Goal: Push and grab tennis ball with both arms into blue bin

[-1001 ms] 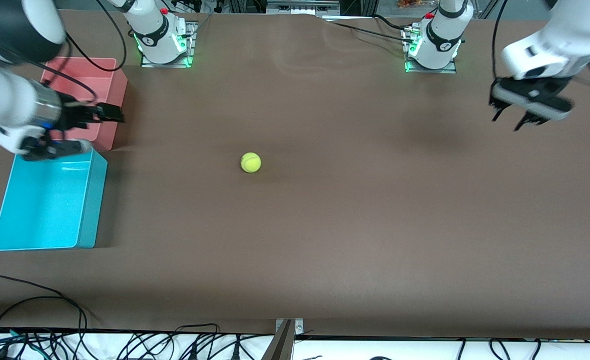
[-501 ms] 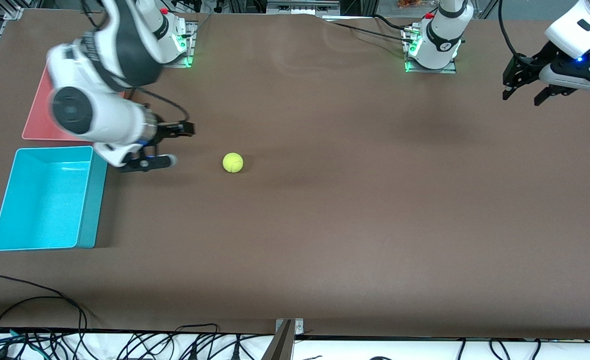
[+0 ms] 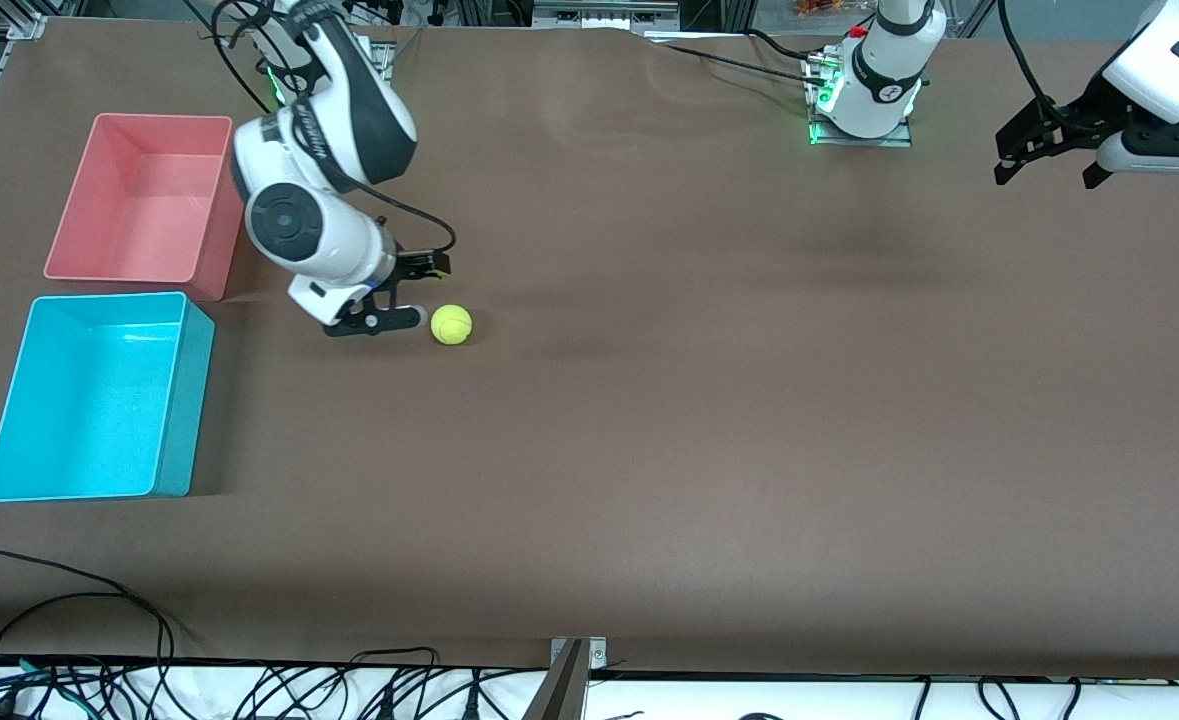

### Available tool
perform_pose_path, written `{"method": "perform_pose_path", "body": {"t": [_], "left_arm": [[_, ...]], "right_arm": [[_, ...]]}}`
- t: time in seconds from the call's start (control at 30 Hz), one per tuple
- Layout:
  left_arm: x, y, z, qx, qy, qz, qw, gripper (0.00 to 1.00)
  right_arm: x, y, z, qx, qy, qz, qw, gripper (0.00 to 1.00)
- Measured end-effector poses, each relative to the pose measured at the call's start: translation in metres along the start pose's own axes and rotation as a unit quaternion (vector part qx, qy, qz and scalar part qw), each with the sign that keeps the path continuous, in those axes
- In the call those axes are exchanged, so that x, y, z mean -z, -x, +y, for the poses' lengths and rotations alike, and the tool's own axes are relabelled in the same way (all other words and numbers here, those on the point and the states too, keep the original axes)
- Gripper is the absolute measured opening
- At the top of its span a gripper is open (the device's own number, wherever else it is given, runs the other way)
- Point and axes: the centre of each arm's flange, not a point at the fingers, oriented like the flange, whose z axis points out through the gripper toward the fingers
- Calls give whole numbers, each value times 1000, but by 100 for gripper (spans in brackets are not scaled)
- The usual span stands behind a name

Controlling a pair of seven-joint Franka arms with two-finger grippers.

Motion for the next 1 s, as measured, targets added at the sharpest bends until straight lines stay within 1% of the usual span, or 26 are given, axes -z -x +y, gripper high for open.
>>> {"method": "perform_pose_path", "body": {"t": [0.13,0.27,0.5,0.63,0.83,1.0], "left_arm": [[-6,-9,-1,21,9,-9,1000,100],[-13,-19,-1,39,10,-16,999,100],[-22,-30,-2,46,10,-24,999,100],[-22,-30,-2,46,10,-24,999,100],[-15,-31,-2,46,11,-17,999,100],[-12,-33,-2,46,11,-15,999,100]], "right_arm": [[-23,5,-3,1,0,14,1000,100],[-40,6,-3,2,-1,26,1000,100],[-66,-4,-8,2,-3,48,999,100],[-77,-7,-14,-7,-4,57,998,100],[-92,-5,-39,-7,-6,74,997,100],[-105,-9,-44,-6,-7,83,996,100]]}}
